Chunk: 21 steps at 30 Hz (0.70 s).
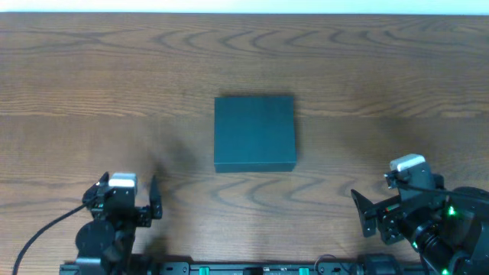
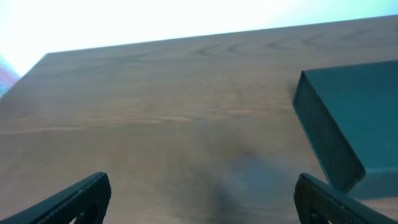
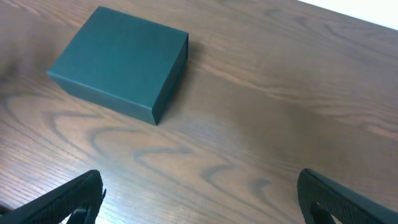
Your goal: Pack container
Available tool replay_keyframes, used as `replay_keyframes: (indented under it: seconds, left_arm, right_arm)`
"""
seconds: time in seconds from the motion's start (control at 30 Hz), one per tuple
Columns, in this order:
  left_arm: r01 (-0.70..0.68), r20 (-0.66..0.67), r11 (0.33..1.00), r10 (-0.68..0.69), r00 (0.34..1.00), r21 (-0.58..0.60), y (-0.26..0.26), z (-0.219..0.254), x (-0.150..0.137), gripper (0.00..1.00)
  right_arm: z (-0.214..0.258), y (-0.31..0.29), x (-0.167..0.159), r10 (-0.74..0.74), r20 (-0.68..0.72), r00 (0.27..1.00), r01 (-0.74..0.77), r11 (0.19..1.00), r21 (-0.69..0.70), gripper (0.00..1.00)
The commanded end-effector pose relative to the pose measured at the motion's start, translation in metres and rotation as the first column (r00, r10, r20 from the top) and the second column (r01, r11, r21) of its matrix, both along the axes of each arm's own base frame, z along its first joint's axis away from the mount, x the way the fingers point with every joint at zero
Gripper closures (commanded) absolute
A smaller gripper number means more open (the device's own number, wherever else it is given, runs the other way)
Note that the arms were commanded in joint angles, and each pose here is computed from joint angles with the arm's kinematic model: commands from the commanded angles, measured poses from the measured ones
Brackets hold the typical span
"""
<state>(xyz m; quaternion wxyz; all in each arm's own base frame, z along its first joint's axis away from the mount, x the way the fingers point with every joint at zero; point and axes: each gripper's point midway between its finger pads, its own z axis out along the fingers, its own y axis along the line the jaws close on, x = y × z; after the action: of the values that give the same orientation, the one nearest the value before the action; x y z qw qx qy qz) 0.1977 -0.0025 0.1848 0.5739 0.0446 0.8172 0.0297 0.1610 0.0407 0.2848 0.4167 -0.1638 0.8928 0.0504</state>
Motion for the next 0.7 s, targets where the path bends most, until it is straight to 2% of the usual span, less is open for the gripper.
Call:
replay_keyframes:
  seconds: [0.0,0.17,0.4,0.53,0.67]
  left_arm:
    - [0.04,0.024,0.999,-0.04,0.999,-0.011,-0.007,-0.012,0.008,0.05]
    - [0.068,0.04,0.997,-0.067,0.997,-0.021,-0.013,-0.023,0.013,0.05]
    - [0.068,-0.022,0.997,-0.069,0.997,-0.029,-0.013,-0.052,0.016,0.05]
    - [0.117,-0.065,0.992,-0.121,0.991,-0.053,-0.023,-0.079,0.018,0.05]
    - [0.139,-0.057,0.988,-0.142,0.988,-0.062,-0.027,-0.077,0.018,0.05]
  right_arm:
    - [0.0,0.003,-0.001,0.007,-0.003,1.0,-0.007,1.0,0.014,0.01]
    - [0.0,0.003,-0.001,0.007,-0.003,1.0,-0.007,1.0,0.014,0.01]
    - [0.0,0.003,-0.001,0.007,-0.003,1.0,-0.007,1.0,0.014,0.01]
    - [0.0,0.003,-0.001,0.007,-0.003,1.0,-0.007,1.0,0.014,0.01]
    - [0.0,0.003,-0.001,0.007,-0.003,1.0,-0.007,1.0,0.014,0.01]
